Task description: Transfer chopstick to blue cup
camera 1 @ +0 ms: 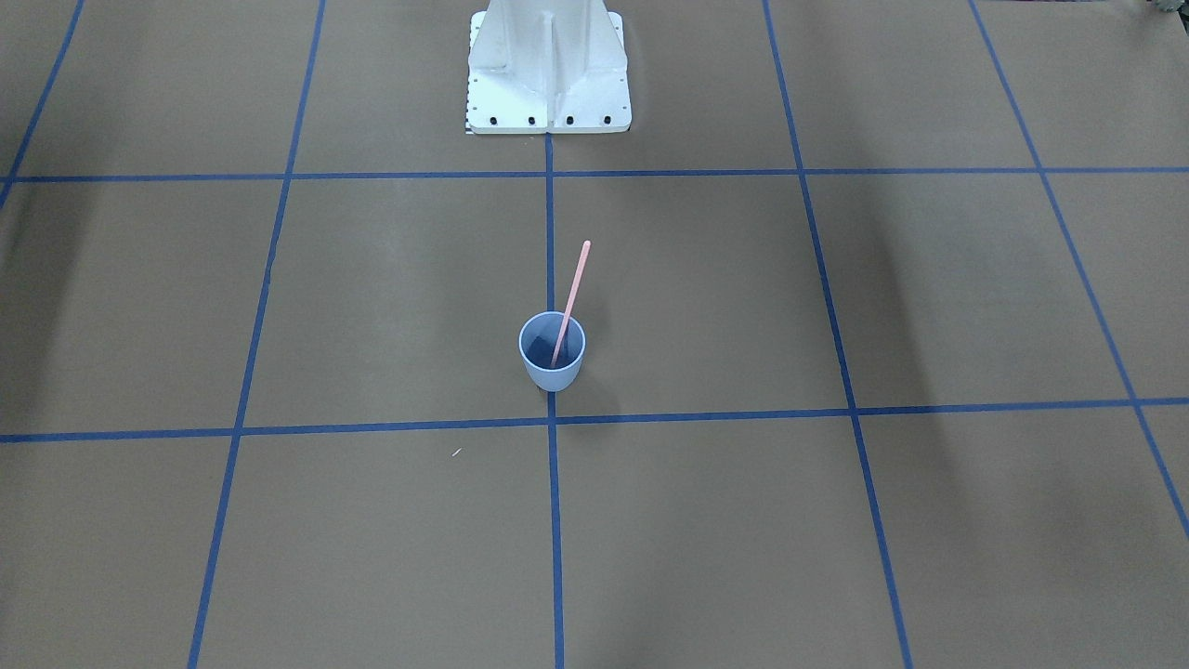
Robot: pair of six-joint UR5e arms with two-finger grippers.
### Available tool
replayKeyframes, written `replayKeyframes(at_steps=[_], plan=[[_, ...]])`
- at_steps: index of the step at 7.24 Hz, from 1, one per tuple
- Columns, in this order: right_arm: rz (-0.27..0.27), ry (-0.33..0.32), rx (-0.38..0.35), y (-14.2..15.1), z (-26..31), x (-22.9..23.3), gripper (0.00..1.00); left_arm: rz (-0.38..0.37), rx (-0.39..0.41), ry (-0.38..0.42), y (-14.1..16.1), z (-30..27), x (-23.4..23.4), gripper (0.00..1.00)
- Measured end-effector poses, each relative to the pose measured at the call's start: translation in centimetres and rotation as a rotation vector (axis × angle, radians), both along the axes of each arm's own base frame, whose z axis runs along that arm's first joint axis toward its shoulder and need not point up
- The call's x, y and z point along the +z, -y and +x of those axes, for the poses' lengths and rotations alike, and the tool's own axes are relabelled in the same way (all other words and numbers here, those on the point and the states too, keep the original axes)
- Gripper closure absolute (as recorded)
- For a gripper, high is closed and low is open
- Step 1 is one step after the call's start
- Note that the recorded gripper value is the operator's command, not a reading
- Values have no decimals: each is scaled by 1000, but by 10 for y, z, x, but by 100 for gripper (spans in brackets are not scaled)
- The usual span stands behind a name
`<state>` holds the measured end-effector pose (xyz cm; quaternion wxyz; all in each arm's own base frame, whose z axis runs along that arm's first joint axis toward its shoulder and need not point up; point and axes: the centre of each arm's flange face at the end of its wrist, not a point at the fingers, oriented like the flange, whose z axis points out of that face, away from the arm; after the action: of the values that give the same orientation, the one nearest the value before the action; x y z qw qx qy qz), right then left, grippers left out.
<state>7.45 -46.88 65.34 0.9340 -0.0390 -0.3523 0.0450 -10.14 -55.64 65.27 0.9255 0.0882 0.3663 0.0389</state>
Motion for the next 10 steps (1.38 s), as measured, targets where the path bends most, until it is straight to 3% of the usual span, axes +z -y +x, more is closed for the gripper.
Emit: replayKeyframes(at_steps=[5,10], plan=[[-18,4,-18,-5,16,33,0,-31,-68,-14,4,9,-25,2],[-2,-2,-3,14,20,-7,0,-40,-67,-14,1,11,-21,2]])
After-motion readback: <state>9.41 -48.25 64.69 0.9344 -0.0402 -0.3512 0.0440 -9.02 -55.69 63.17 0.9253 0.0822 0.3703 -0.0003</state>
